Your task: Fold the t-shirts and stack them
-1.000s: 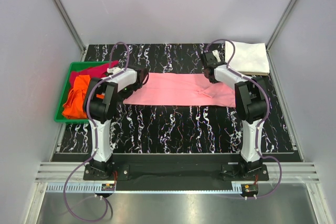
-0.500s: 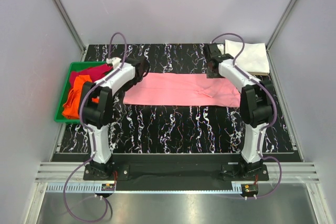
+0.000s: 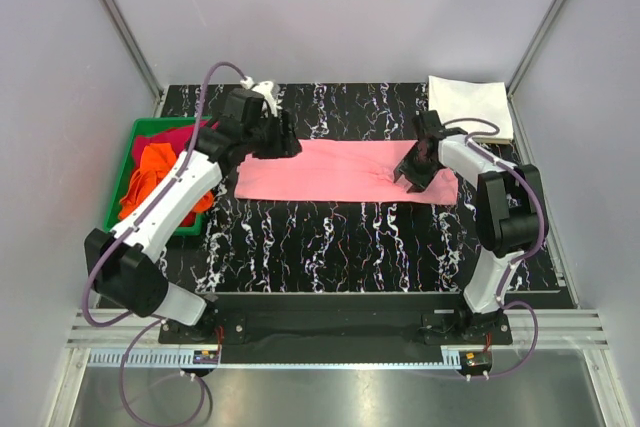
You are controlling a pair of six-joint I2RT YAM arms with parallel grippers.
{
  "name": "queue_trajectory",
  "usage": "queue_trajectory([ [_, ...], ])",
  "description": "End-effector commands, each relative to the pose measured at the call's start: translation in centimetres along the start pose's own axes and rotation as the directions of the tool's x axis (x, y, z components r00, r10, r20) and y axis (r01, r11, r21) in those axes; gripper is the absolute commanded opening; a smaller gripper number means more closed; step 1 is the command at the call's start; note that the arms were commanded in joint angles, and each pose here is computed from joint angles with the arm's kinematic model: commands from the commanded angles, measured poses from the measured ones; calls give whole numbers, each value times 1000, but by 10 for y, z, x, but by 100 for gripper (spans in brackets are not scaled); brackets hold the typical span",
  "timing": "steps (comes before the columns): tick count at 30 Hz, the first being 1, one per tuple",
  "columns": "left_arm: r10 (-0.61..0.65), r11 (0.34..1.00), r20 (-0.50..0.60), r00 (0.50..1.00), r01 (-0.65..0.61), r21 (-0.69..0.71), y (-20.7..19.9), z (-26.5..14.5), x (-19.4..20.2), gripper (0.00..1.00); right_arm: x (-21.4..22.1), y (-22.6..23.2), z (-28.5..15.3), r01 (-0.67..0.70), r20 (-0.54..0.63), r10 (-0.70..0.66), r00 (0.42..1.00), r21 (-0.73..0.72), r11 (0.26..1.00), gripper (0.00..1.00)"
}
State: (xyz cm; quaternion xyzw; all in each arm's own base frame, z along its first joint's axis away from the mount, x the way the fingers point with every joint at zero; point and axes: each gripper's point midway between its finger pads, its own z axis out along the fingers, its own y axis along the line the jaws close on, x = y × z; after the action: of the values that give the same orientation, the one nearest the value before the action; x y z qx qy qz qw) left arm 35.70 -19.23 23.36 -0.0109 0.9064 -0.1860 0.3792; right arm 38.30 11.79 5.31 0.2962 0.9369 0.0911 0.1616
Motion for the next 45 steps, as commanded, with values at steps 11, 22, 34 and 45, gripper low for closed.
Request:
queue_trajectory([
  [11, 241, 849, 9, 970, -215, 482, -70, -7, 31, 69, 8, 12, 10, -192, -27, 191, 981, -93, 977, 46],
  [22, 233, 861, -2, 973, -205, 465, -66, -4, 33, 70, -10, 9, -9, -176, 55, 183, 982, -112, 978, 37],
  [34, 226, 882, -9, 974, -201, 425, -58, 2, 32, 70, -26, 23, -5, -112, 83, 124, 989, -137, 984, 0],
  [45, 205, 892, -22, 978, -177, 417, -53, 7, 30, 70, -46, 77, 4, 207, 123, -177, 976, -304, 930, 0],
])
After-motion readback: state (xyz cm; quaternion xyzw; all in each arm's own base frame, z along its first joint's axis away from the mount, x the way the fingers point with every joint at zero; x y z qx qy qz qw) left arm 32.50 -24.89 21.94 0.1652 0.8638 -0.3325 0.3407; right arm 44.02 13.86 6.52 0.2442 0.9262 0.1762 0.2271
